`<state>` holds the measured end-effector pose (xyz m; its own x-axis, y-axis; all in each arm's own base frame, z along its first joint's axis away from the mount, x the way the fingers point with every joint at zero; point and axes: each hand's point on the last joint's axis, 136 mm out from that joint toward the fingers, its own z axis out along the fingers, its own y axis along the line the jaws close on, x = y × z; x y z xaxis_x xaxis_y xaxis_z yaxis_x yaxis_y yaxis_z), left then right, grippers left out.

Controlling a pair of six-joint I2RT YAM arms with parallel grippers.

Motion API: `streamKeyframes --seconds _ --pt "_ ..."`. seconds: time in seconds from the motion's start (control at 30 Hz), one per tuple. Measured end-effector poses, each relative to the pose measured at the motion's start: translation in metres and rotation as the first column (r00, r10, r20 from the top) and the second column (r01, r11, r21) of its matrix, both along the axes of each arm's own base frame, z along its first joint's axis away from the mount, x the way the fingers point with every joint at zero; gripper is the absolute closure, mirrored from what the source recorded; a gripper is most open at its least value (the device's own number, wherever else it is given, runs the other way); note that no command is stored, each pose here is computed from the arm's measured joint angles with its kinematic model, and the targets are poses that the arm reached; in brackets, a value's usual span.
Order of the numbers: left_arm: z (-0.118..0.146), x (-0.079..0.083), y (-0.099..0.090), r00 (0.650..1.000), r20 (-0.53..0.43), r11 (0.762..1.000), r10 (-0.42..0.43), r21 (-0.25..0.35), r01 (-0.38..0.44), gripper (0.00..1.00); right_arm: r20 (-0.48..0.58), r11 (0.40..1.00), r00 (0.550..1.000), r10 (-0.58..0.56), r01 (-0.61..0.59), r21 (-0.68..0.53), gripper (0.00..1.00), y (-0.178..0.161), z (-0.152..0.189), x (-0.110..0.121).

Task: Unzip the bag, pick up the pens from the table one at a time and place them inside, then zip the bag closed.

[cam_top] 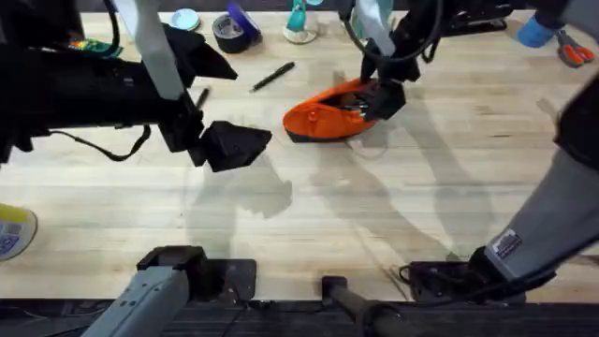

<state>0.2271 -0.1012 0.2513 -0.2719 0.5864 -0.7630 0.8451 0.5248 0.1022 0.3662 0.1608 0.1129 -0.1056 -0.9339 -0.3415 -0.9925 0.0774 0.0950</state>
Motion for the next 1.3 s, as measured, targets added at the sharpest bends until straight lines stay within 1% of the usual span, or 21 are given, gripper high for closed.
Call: streamKeyframes --seconds 0.2,0.57,0.8,0.93,1.0,1.1,1.2,1.3 --pt "0.001 0.001 0.000 1.000 0.005 1.000 0.000 0.000 0.000 0.006 0.107 0.998 0.992 -0.061 0.063 -0.015 0.005 -0.009 0.043 -0.001" --pt "0.001 0.001 0.000 1.000 0.006 1.000 0.000 0.000 0.000 0.006 0.160 0.990 0.978 -0.136 0.140 -0.017 0.006 -0.019 0.083 -0.017" --pt "0.001 0.001 0.000 1.000 0.006 1.000 0.001 0.001 -0.001 0.007 0.232 0.981 0.954 -0.192 0.195 0.014 0.006 -0.026 0.115 -0.026" --pt "0.000 0.001 0.001 1.000 0.005 1.000 0.006 0.006 -0.006 0.008 0.264 0.968 0.933 -0.245 0.249 0.021 0.006 -0.033 0.130 -0.030" --pt "0.000 0.003 0.002 1.000 -0.002 1.000 0.024 0.005 -0.024 0.007 0.275 0.960 0.922 -0.273 0.278 0.021 0.006 -0.036 0.135 -0.031" --pt "-0.002 0.006 0.007 0.997 -0.023 0.997 0.073 0.007 -0.073 0.008 0.291 0.947 0.903 -0.315 0.319 0.034 0.006 -0.040 0.144 -0.034" --pt "-0.004 0.008 0.011 0.992 -0.049 0.993 0.119 0.009 -0.119 0.007 0.307 0.932 0.881 -0.360 0.358 0.064 0.006 -0.042 0.157 -0.040" --pt "-0.005 0.008 0.012 0.988 -0.064 0.990 0.144 0.007 -0.143 0.007 0.325 0.913 0.854 -0.406 0.396 0.100 0.006 -0.045 0.173 -0.048"
